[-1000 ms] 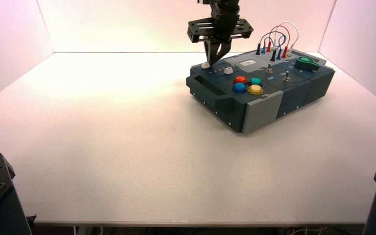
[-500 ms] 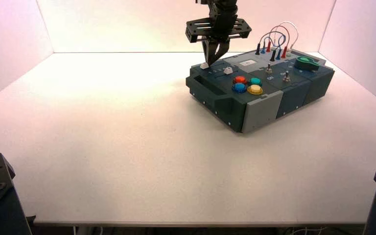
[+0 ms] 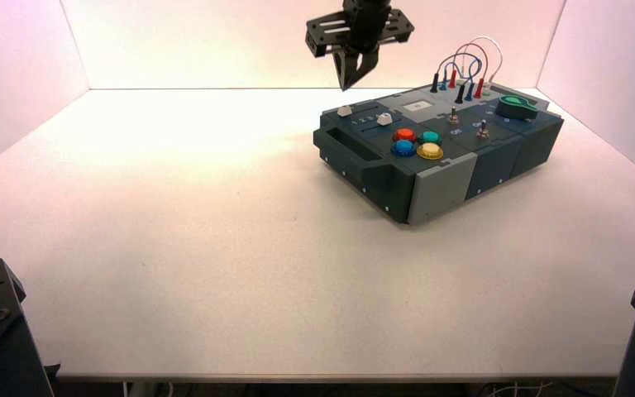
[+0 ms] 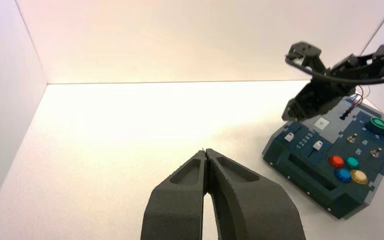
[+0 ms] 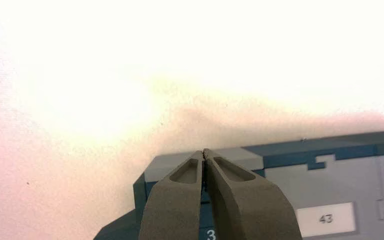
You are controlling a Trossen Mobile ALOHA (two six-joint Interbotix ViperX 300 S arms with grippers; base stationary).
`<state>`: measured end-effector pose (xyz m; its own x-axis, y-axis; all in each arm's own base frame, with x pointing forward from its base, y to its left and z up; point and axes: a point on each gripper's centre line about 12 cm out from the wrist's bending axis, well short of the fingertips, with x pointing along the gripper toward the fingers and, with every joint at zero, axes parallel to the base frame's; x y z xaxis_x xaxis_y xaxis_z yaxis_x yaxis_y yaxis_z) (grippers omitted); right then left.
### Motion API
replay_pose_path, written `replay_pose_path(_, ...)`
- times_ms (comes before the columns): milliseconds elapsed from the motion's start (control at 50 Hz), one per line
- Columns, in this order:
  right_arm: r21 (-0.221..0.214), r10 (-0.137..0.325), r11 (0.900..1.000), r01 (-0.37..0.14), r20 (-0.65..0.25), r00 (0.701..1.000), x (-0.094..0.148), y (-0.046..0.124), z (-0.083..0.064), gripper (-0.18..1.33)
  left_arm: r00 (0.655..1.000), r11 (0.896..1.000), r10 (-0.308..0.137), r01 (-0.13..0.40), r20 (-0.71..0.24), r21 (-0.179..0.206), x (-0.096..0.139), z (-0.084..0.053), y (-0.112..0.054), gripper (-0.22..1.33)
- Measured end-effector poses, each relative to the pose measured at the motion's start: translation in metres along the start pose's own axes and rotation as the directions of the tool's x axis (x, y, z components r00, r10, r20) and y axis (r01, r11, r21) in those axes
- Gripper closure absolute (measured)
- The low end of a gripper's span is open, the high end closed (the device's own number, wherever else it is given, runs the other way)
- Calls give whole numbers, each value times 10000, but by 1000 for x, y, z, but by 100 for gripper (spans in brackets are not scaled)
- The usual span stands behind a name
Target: Move the top slider to position 1.
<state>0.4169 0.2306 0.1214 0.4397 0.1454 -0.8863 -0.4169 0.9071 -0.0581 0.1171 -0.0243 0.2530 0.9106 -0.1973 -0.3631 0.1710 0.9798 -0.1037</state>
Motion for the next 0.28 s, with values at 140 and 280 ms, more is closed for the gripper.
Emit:
replay_pose_path(140, -60, -9, 10000, 12, 499, 9988, -18, -1, 12, 129, 10000, 10000, 58, -58, 22, -22, 0, 0, 1, 128)
replay_pose_path(280, -73, 14, 10000, -8, 899, 9959, -32, 0, 22, 129, 9999, 9999, 102, -102, 11, -41, 0, 0, 1, 128)
